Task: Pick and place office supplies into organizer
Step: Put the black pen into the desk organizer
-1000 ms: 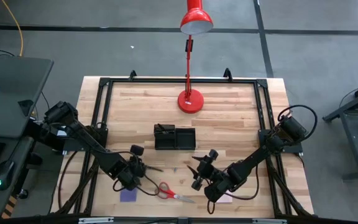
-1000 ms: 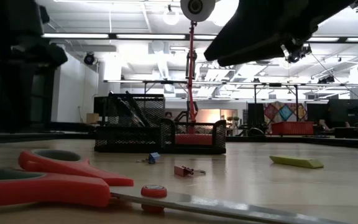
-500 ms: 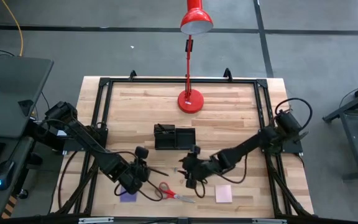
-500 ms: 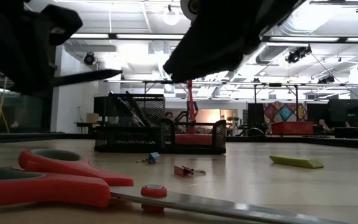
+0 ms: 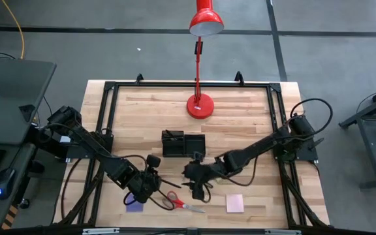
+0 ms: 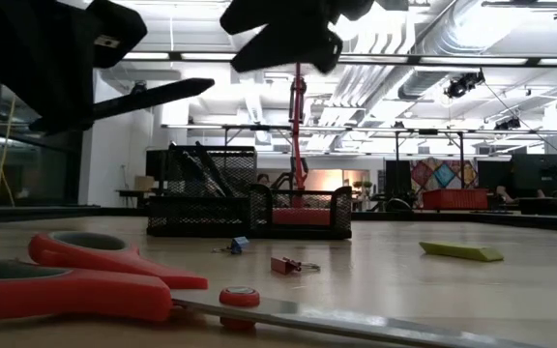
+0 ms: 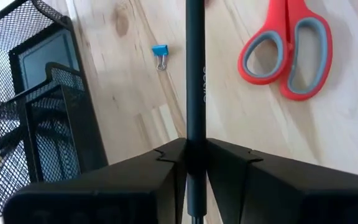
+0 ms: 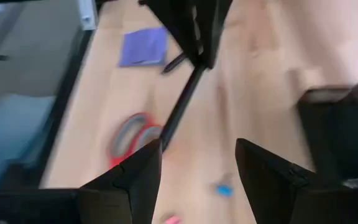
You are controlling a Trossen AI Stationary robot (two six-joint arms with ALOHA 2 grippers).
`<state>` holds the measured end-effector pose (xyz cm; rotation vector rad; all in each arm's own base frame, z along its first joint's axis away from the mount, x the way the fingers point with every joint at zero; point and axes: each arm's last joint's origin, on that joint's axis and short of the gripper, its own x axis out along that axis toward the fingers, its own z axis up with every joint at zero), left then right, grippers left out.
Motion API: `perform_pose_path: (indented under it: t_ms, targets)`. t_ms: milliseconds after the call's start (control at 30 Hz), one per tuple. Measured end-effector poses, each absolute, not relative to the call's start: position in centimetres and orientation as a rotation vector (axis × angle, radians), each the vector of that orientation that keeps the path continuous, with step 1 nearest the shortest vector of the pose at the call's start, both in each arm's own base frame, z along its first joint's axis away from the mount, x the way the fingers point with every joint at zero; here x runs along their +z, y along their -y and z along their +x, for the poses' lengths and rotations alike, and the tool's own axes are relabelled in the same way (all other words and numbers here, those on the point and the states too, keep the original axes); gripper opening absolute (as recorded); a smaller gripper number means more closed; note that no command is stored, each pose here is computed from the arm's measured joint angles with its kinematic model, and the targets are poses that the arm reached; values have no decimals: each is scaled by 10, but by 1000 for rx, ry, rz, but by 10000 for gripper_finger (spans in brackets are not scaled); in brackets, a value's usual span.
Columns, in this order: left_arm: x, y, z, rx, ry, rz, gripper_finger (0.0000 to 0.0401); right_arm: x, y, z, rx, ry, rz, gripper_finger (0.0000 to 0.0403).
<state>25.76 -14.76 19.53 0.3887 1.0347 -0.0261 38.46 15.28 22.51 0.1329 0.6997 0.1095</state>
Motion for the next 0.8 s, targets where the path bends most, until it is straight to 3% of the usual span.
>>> perform_pose_path:
  t_ms: [233, 500, 800]
  targets:
    - [196, 151, 261, -67, -998, 403, 18, 229, -133, 395, 319, -715, 286, 197]
    - [196, 152, 262, -71, -990, 406, 38, 234, -112, 404, 443, -703, 455, 197]
    - [197, 154, 262, -82, -976, 416, 21, 186, -102, 420, 608, -734, 646, 197]
